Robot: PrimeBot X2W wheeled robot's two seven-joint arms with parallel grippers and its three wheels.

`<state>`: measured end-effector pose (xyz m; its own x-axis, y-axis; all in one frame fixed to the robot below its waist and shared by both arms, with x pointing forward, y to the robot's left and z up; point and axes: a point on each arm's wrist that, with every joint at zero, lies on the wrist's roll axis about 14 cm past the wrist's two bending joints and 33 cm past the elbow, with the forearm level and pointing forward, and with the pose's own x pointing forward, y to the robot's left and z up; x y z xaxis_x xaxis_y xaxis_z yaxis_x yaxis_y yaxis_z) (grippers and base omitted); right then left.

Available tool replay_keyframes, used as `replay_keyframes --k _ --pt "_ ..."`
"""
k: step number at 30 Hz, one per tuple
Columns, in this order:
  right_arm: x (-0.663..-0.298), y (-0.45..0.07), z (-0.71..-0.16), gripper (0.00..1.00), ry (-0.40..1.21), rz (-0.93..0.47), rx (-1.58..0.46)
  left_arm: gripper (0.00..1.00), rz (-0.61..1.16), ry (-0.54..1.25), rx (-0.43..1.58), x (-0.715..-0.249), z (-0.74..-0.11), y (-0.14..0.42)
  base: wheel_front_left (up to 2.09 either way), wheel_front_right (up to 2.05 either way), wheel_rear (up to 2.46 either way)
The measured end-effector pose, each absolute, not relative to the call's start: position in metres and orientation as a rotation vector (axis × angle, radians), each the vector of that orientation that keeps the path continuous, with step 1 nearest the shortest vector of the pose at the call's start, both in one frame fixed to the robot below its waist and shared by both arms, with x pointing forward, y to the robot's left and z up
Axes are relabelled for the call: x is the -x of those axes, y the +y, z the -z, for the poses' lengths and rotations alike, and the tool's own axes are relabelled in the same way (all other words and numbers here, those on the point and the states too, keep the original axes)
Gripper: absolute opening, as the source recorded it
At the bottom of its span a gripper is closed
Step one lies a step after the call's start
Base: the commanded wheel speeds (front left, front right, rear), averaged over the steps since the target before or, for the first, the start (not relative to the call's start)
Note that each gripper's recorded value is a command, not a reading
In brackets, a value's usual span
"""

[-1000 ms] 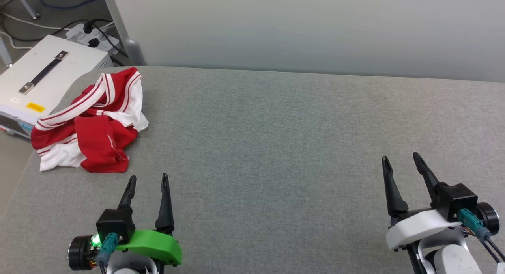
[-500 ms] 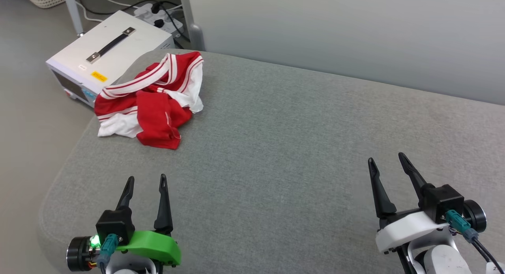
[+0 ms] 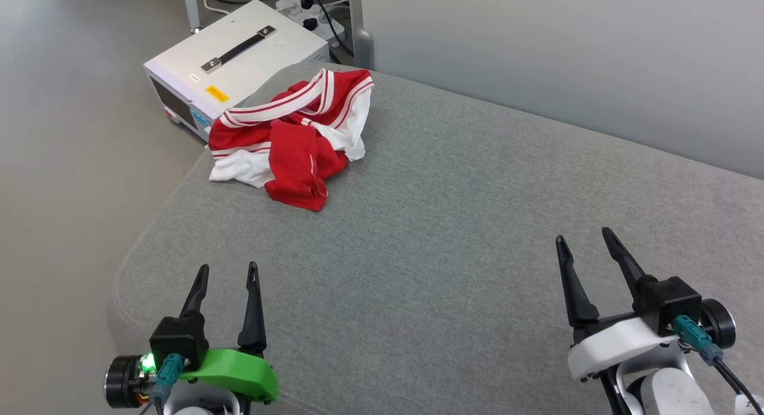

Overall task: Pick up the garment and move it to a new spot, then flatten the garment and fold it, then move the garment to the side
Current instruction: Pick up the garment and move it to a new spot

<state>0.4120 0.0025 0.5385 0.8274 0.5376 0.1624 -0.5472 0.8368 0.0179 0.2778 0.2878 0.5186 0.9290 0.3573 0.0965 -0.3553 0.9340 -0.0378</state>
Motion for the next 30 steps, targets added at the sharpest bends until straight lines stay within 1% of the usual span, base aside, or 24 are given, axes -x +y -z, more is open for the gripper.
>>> replay_keyframes --k 10,22,26,30 --pt "-0.411 0.011 -0.538 1.00 -0.152 -0.600 -0.068 1.00 -0.385 -0.115 0.015 -0.273 -0.523 0.293 0.00 0.00 0.00" --pt "-0.418 0.003 -0.534 1.00 -0.146 -0.576 -0.076 1.00 -0.351 -0.094 0.015 -0.287 -0.518 0.286 0.00 0.00 0.00" --pt "-0.427 0.001 -0.532 1.00 -0.149 -0.566 -0.078 1.00 -0.297 -0.051 0.016 -0.301 -0.507 0.282 0.00 0.00 0.00" --pt "-0.438 -0.008 -0.527 1.00 -0.145 -0.537 -0.079 1.00 -0.227 -0.026 -0.021 -0.334 -0.504 0.285 0.00 0.00 0.00"
